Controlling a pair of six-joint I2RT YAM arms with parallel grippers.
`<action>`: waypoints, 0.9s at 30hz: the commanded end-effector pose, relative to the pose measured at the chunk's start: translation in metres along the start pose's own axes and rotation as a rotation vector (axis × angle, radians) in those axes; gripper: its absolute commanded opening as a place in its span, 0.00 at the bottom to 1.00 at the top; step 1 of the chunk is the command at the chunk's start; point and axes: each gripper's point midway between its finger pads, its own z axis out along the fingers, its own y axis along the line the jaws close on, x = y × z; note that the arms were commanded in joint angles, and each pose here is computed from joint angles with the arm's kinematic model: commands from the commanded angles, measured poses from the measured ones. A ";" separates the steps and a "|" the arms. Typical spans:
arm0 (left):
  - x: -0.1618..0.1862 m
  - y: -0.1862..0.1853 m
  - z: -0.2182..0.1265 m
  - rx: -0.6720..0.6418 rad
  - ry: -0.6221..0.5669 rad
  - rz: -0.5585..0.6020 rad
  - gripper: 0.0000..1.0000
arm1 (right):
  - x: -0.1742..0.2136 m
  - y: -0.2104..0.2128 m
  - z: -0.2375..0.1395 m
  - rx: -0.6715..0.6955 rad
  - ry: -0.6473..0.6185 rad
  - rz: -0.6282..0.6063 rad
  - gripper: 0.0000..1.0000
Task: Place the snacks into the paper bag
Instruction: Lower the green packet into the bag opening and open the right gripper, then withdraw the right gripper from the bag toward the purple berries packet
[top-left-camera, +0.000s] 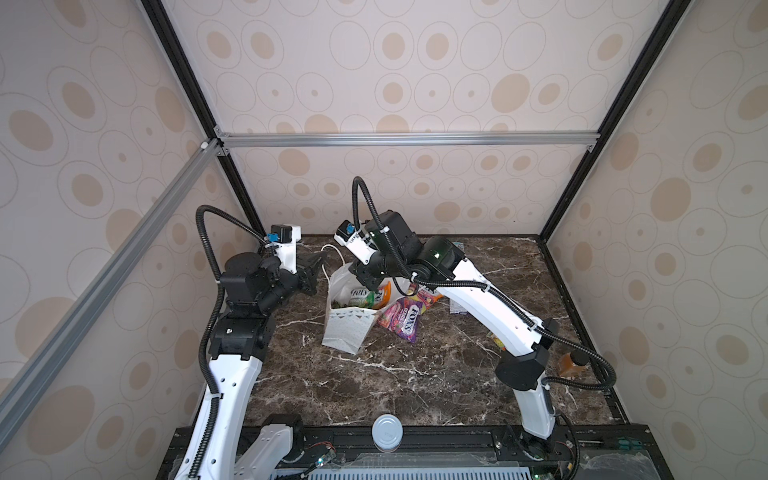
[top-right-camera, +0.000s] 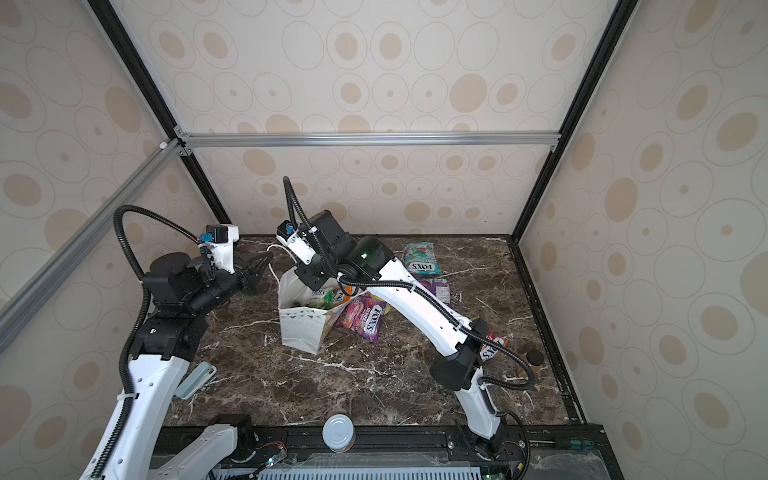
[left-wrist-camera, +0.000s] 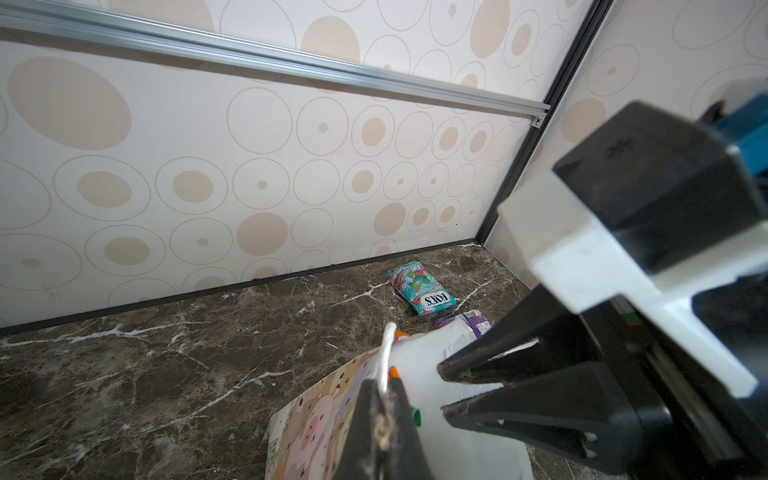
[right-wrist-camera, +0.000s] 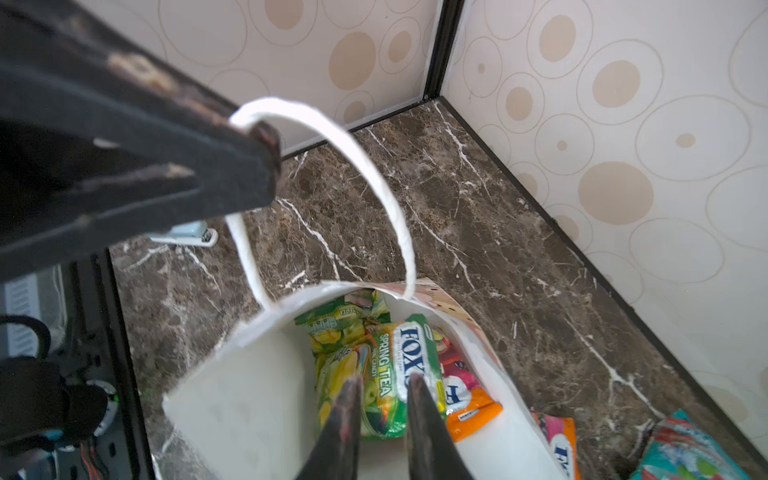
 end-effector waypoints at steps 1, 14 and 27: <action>-0.015 -0.005 -0.005 0.017 -0.053 0.025 0.00 | -0.010 -0.001 -0.011 0.018 -0.029 -0.004 0.27; -0.019 -0.004 -0.010 -0.003 -0.068 0.032 0.00 | -0.016 -0.022 -0.074 0.136 -0.100 0.047 0.34; -0.019 -0.002 -0.011 -0.011 -0.068 0.028 0.00 | 0.034 -0.043 -0.133 0.280 -0.102 0.129 0.34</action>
